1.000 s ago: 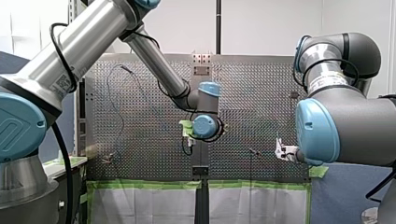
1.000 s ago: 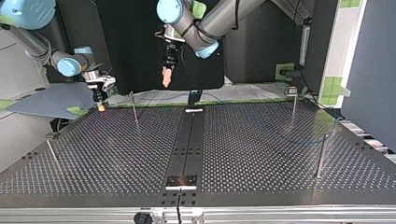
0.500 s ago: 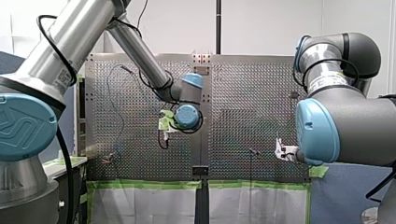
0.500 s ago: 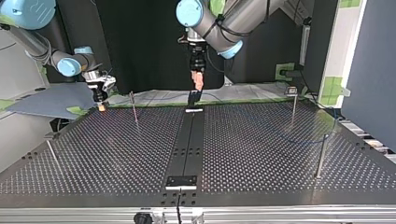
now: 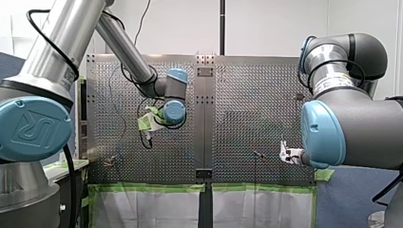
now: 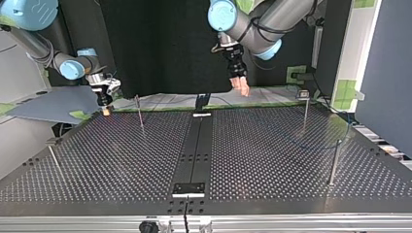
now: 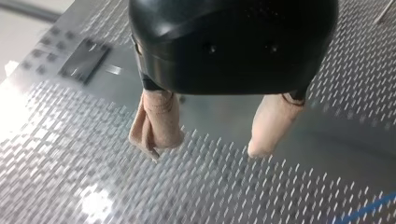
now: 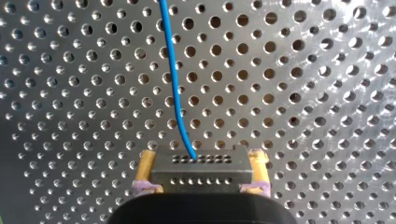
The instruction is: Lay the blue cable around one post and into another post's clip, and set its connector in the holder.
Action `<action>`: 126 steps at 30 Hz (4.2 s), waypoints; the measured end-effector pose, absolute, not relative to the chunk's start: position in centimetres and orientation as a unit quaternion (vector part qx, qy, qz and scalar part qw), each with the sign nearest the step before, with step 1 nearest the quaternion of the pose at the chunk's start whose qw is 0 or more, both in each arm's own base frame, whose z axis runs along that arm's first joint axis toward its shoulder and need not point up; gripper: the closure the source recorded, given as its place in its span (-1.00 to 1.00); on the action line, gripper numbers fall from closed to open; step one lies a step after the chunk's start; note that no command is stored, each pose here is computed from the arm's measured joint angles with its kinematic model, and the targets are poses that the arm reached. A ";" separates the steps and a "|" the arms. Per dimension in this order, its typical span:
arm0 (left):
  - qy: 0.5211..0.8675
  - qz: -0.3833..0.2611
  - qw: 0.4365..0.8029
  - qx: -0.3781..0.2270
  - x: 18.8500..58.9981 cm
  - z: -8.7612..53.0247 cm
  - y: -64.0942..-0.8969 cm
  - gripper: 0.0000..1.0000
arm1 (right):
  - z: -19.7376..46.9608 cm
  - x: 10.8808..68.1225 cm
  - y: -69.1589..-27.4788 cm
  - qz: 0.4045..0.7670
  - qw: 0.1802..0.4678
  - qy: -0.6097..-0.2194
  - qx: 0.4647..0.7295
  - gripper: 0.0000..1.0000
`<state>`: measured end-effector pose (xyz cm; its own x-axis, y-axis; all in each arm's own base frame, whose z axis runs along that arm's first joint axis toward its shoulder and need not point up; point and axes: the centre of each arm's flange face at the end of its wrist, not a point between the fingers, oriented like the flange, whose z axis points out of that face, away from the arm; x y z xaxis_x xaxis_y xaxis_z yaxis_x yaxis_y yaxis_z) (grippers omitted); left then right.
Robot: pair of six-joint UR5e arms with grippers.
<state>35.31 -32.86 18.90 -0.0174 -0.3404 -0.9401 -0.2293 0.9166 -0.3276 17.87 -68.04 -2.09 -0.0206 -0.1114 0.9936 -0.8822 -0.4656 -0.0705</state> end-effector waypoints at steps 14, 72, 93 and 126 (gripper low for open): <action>0.677 0.021 0.666 -0.312 33.7 20.2 -24.4 -1.00 | -2.1 17.9 -68.0 0.591 0.326 -0.401 0.619 1.00; 0.487 -0.129 0.728 -0.465 35.6 37.3 -15.0 -1.00 | -2.1 18.3 -68.0 0.593 0.325 -0.398 0.620 1.00; 0.505 -0.127 0.725 -0.451 39.9 35.6 -10.6 -1.00 | -2.3 18.3 -67.9 0.593 0.324 -0.398 0.621 1.00; 0.523 -0.141 0.726 -0.424 46.4 34.9 -5.0 -1.00 | -2.5 18.9 -67.7 0.593 0.320 -0.396 0.624 1.00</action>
